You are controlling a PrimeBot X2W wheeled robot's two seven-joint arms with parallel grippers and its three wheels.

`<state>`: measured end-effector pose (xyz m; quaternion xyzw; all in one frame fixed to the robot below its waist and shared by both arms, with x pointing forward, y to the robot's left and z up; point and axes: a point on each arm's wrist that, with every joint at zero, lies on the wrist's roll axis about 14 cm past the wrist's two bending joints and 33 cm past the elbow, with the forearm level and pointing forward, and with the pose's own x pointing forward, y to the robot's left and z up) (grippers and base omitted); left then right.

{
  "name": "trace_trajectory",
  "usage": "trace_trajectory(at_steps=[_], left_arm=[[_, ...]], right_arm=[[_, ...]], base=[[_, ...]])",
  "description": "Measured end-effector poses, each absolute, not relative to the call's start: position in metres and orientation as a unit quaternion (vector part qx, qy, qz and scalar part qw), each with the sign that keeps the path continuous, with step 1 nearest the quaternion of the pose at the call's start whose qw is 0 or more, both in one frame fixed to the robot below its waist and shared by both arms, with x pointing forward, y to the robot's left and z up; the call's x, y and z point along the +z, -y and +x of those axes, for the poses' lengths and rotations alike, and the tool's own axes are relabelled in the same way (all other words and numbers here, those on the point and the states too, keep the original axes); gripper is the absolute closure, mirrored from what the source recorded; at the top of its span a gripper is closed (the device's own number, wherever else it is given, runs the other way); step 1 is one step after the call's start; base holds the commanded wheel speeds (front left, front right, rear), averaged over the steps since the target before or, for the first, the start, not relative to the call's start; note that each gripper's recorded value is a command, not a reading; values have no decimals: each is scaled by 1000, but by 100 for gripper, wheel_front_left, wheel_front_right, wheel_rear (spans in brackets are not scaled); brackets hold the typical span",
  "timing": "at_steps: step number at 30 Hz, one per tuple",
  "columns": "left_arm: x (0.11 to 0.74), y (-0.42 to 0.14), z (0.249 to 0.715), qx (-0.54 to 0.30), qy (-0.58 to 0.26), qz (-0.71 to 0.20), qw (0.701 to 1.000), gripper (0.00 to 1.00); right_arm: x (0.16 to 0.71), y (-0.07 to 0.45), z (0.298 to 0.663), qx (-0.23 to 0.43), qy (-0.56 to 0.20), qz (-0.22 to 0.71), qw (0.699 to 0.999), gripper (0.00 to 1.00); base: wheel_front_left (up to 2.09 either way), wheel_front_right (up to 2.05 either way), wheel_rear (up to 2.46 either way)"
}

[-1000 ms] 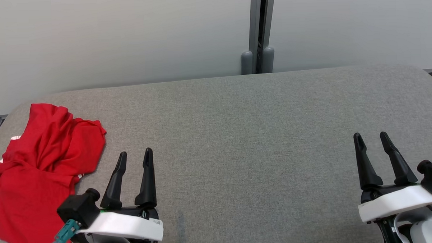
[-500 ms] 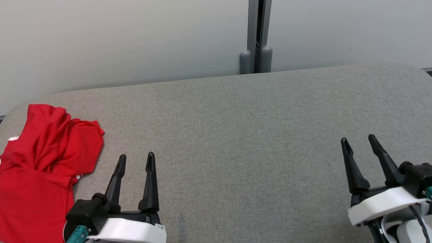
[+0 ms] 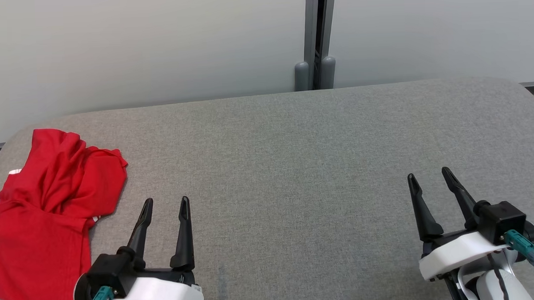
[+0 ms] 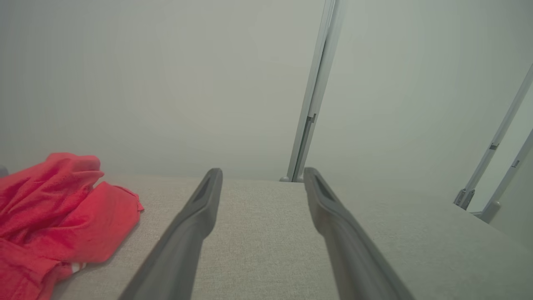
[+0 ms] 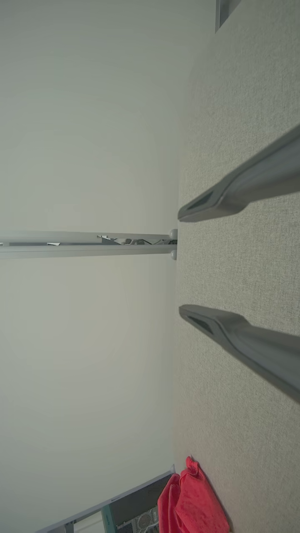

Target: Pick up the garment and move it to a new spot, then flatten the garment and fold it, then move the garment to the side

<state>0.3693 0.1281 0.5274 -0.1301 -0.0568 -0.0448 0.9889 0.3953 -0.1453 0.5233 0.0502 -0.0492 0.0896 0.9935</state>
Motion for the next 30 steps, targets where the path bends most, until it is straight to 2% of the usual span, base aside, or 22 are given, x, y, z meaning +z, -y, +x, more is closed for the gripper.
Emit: trace_trajectory(at_steps=[9, 16, 30], left_arm=[[525, -127, 368, -48, 58, -104, 992, 0], [520, -126, 366, -50, 54, -91, 993, 0], [515, -124, 366, -55, 45, -96, 993, 0]], right_arm=[[521, 140, 397, 97, 49, 33, 994, 0], [523, 143, 399, 84, 54, 84, 992, 0], [519, 148, 399, 73, 47, 108, 990, 0]], base=[[0, 0, 0], [0, 0, 0], [0, 0, 0]])
